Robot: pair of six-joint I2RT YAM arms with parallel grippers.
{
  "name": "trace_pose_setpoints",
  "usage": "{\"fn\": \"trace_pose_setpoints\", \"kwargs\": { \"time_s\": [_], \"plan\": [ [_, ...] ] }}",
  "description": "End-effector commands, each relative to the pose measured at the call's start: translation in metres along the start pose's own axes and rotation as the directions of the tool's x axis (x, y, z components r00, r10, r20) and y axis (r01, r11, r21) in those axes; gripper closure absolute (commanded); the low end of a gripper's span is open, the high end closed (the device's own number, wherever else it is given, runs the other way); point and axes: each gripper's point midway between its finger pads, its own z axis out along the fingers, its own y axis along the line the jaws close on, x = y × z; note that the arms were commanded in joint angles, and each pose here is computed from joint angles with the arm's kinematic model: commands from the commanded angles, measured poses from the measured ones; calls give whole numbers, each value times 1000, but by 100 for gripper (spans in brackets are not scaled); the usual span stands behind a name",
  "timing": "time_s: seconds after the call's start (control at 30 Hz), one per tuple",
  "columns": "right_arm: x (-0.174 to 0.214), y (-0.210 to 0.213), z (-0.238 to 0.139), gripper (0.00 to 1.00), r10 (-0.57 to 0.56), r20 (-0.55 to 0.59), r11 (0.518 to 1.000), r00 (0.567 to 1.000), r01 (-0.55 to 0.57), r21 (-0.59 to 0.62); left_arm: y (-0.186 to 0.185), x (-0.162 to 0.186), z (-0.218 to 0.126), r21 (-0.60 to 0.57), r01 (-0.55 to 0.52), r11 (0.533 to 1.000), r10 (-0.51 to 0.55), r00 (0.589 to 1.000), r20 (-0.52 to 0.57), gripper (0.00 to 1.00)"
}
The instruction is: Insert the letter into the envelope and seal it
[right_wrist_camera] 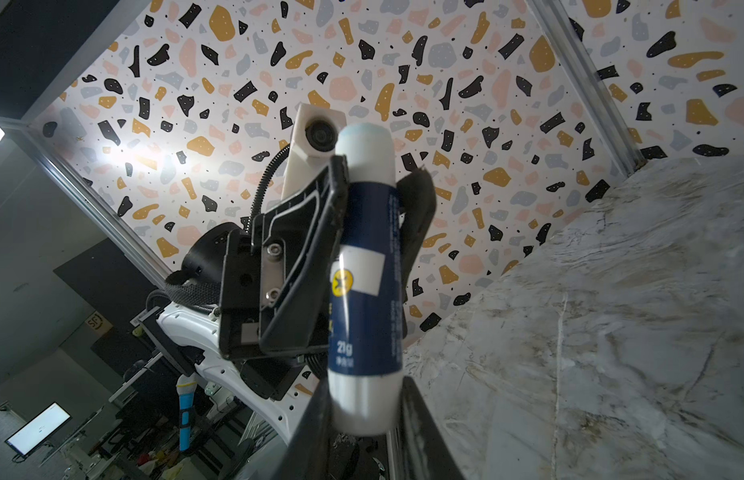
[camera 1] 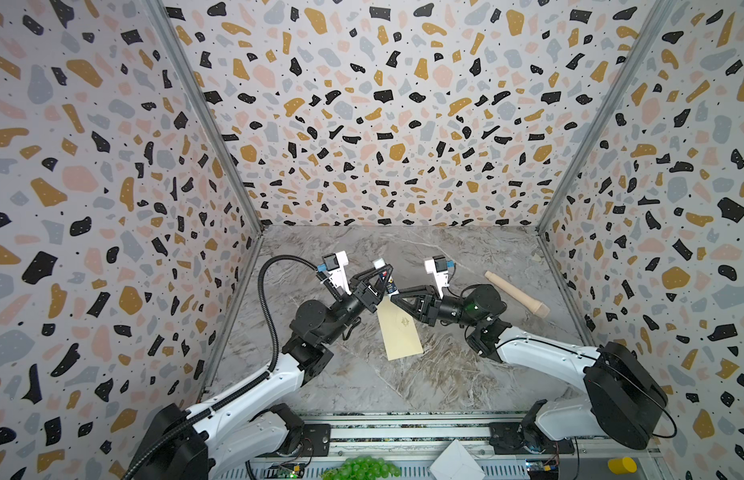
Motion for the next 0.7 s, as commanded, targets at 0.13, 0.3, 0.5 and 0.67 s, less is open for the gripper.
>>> {"fn": "trace_pose_setpoints", "kwargs": {
  "time_s": [0.13,0.3,0.5,0.67],
  "plan": [
    [-38,-7,-5,87,-278,34,906,960,250,343,-1,-3,5,-10,-67,998,67,998,4,100],
    [-48,-6,-2,88,-479,-94,687,873,439,578,12,4,8,-49,-79,996,78,997,-18,100],
    [-48,-1,8,89,-636,-305,328,709,606,724,20,12,12,-67,-87,994,84,995,-45,100],
    [-36,1,20,88,-686,-521,-28,507,697,716,25,15,13,-85,-96,992,92,994,-51,100]
  ]
}}
